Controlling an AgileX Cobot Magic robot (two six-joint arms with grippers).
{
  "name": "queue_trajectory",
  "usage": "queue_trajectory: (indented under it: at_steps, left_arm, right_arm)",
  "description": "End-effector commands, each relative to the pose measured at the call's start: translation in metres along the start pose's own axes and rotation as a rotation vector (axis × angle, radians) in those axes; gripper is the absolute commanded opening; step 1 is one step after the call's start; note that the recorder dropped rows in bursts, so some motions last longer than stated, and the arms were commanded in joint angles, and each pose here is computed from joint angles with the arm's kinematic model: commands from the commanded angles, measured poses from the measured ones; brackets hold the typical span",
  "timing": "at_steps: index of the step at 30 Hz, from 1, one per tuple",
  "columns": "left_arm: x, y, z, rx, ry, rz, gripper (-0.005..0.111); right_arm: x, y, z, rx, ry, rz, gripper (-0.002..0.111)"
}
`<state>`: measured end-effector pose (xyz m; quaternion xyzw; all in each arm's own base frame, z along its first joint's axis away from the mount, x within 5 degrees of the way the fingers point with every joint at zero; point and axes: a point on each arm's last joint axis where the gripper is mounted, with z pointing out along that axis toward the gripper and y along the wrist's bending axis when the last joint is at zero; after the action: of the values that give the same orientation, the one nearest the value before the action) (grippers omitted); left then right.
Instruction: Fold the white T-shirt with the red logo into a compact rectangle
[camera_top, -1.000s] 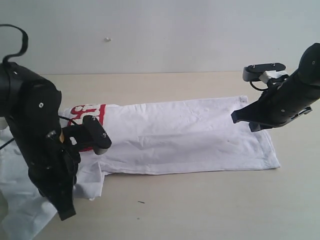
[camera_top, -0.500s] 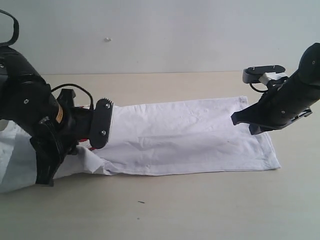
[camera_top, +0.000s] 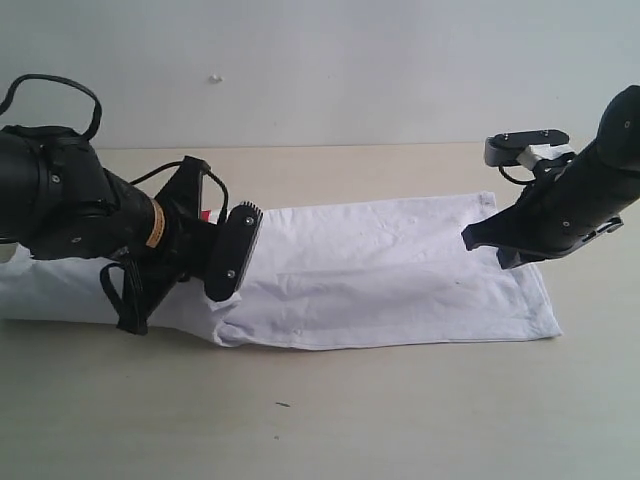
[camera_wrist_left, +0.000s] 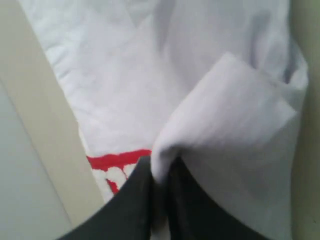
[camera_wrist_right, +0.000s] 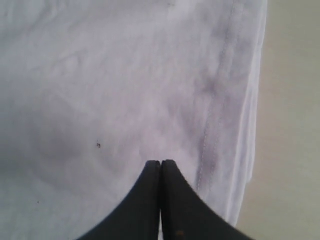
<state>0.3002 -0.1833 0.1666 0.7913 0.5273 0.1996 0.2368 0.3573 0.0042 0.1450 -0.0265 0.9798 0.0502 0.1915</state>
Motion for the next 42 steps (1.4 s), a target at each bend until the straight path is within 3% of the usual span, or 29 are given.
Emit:
queue_trajectory:
  at_steps: [1, 7, 15, 18, 22, 24, 25, 31, 34, 37, 42]
  left_arm:
    - [0.012, 0.009, 0.009, -0.055, -0.014, -0.071, 0.022]
    - [0.036, 0.011, 0.014, -0.065, 0.006, -0.212, 0.04]
    - [0.046, 0.013, 0.015, -0.089, -0.02, -0.506, 0.044]
    - [0.036, 0.011, 0.014, -0.058, -0.025, -0.571, 0.035]
    - [0.022, 0.006, 0.014, -0.006, -0.039, -0.672, 0.0]
    - [0.019, 0.005, 0.016, 0.023, -0.039, -0.753, 0.0]
    - [0.02, 0.006, 0.02, 0.09, 0.008, -0.811, 0.0]
    - [0.01, 0.011, 0.034, 0.315, 0.032, -0.826, 0.0]
    - [0.009, 0.013, 0.05, 0.306, 0.03, -0.843, 0.0]
    - [0.02, 0.022, 0.067, 0.176, -0.009, -0.923, 0.0]
    - [0.034, 0.026, 0.079, 0.11, -0.019, -0.927, 0.0]
  right_arm:
    - [-0.004, 0.0, -0.001, 0.007, -0.03, -0.014, 0.0]
    - [-0.005, -0.001, -0.001, 0.01, -0.04, -0.014, 0.0]
    - [-0.005, -0.001, -0.001, 0.01, -0.04, -0.014, 0.0]
    - [-0.005, -0.001, -0.001, 0.01, -0.04, -0.014, 0.0]
    - [-0.005, -0.001, -0.001, 0.01, -0.04, -0.014, 0.0]
    - [-0.005, -0.001, -0.001, 0.009, -0.038, -0.014, 0.0]
    - [-0.005, 0.0, -0.001, 0.009, -0.035, -0.014, 0.0]
    - [-0.004, 0.0, -0.001, 0.005, -0.028, -0.01, 0.0]
    - [-0.004, 0.0, -0.001, 0.005, -0.028, -0.01, 0.0]
    - [-0.004, 0.0, -0.001, 0.006, -0.032, -0.01, 0.0]
    - [-0.005, 0.0, -0.001, 0.007, -0.036, -0.01, 0.0]
